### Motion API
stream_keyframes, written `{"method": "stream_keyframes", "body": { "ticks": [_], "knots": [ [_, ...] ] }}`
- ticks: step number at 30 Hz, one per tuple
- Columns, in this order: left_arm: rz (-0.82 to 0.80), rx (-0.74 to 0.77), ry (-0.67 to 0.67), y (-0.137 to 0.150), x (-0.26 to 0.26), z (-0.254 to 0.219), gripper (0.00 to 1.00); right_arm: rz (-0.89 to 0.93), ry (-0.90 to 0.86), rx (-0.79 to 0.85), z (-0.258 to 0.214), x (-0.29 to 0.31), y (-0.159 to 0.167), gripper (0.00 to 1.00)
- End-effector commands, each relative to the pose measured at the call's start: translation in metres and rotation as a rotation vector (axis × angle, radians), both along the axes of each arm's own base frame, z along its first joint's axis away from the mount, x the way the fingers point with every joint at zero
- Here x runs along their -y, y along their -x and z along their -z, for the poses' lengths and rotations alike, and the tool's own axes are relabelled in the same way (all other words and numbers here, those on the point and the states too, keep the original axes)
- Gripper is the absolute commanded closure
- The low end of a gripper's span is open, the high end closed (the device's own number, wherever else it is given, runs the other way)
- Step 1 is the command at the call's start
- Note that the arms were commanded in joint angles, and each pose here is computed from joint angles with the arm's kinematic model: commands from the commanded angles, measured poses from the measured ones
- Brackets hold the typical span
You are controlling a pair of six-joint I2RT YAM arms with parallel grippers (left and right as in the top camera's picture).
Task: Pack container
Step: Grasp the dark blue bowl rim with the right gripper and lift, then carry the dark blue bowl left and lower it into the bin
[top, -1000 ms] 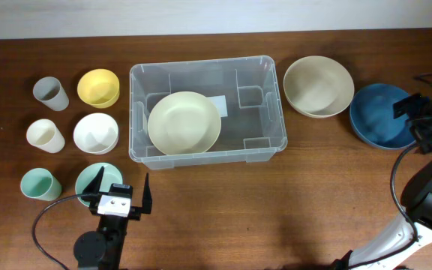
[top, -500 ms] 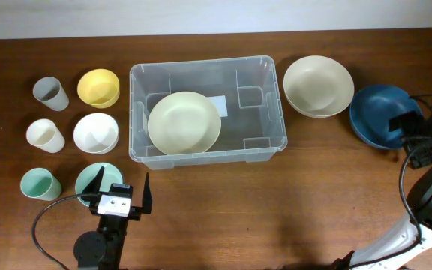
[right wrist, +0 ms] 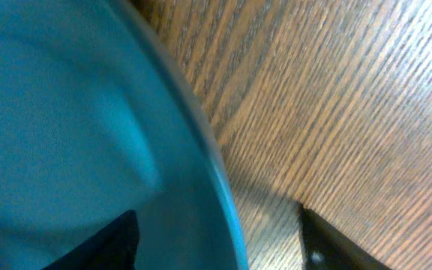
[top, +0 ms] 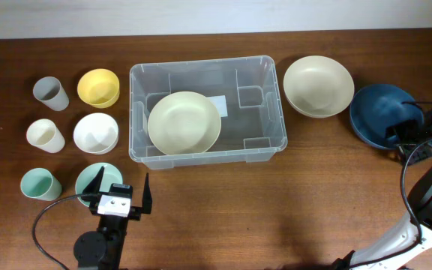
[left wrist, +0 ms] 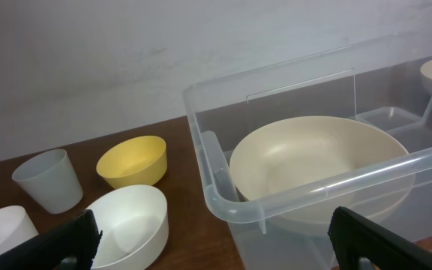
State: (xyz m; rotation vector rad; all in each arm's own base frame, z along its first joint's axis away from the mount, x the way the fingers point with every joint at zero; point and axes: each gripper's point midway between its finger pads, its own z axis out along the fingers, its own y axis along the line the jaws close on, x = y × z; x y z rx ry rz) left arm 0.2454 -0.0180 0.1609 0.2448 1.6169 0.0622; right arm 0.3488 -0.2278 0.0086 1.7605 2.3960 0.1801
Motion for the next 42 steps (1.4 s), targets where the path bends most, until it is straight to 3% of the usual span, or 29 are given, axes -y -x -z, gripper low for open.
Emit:
{"method": "stream_keyframes", "body": {
  "ticks": [1, 3, 10, 20, 25, 34, 42],
  "knots": [
    [-0.006, -0.001, -0.009, 0.000, -0.002, 0.001, 0.00, 0.002, 0.000, 0.008, -0.001, 0.000, 0.000, 0.47],
    [-0.006, -0.001, -0.009, 0.000, -0.002, 0.001, 0.00, 0.002, 0.003, 0.011, -0.001, 0.000, -0.001, 0.53],
    [-0.006, -0.001, -0.009, 0.000, -0.002, 0.001, 0.00, 0.011, 0.010, 0.016, -0.001, 0.005, -0.001, 0.96],
    [-0.006, -0.001, -0.009, 0.000, -0.002, 0.001, 0.00, 0.125, -0.033, 0.055, -0.003, 0.040, 0.025, 0.97],
    [-0.006, -0.001, -0.009, 0.000, -0.002, 0.001, 0.00, 0.118, -0.167, 0.290, -0.029, 0.055, 0.018, 0.96],
    [-0.006, -0.001, -0.009, 0.000, -0.002, 0.001, 0.00, -0.066, -0.179, 0.655, -0.141, 0.038, -0.003, 0.96],
    [-0.006, -0.001, -0.009, 0.000, -0.002, 0.001, 0.00, -0.394, -0.083, 0.818, -0.252, -0.068, -0.022, 0.96]
  ]
}}
